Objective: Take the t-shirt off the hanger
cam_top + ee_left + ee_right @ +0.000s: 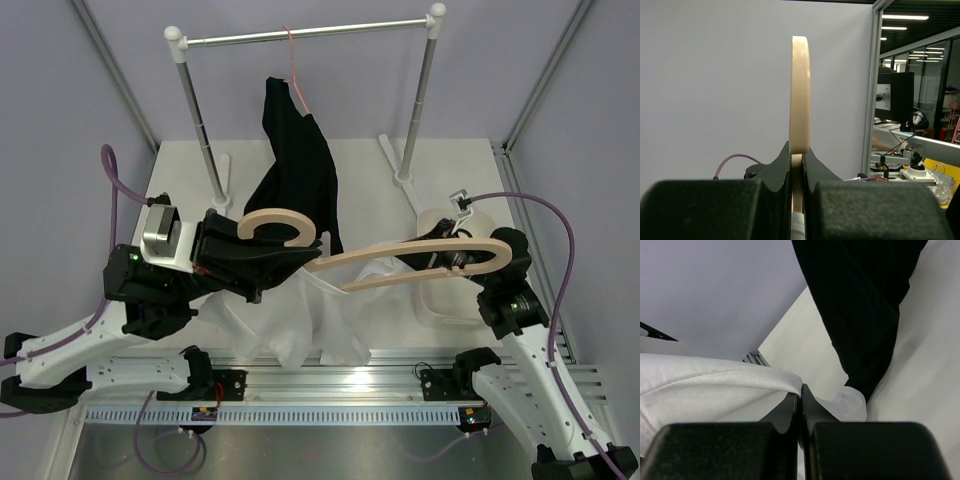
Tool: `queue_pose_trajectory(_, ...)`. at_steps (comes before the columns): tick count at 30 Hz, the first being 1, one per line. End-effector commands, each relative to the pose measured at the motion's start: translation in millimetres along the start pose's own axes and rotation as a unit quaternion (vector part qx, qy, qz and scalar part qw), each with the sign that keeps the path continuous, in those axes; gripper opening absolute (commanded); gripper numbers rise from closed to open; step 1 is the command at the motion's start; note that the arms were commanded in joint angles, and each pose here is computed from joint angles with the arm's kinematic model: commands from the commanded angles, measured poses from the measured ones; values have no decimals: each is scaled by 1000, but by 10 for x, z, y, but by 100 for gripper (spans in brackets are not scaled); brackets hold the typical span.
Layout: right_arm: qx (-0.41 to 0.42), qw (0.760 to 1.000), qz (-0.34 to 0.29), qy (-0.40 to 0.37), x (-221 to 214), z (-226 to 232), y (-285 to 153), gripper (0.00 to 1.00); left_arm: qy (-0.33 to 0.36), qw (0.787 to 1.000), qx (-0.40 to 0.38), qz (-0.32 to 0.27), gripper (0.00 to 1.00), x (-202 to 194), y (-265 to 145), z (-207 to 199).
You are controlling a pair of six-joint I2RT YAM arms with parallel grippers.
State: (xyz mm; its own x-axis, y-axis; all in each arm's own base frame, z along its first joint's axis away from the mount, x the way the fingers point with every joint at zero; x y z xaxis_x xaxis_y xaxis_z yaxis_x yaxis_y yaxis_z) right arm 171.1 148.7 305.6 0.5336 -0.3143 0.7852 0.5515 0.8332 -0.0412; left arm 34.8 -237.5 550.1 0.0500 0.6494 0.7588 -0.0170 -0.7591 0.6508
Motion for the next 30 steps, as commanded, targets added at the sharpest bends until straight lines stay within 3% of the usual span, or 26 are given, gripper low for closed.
queue_pose_trajectory(1,-7,1000,-7,-28,15,-79,37,0,60,993,-51,-93,0,526,52,-181)
queue_pose_trajectory(13,-39,999,10,-37,185,-331,300,0,122,991,-35,-49,0,245,260,21)
queue_pose_trajectory(19,-96,994,29,-35,153,-605,386,0,137,988,-40,-60,0,246,205,4)
queue_pose_trajectory(24,-59,998,17,-20,163,-524,426,0,139,985,-65,-73,0,309,206,-73)
queue_pose_trajectory(30,9,998,10,-54,259,-100,243,0,137,982,-70,-114,0,202,91,-83)
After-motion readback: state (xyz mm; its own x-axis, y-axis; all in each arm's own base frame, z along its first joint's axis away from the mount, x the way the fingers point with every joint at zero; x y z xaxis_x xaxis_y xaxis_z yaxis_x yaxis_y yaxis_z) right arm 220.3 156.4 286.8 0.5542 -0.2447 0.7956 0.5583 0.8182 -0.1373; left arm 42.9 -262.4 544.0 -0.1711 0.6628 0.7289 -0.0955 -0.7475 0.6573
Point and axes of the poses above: each gripper's point midway between its finger pads, its own y axis out along the fingers, its own z axis along the line the jaws close on, x = y × z, the point moved 5 cm from there along -y, back along the fingers
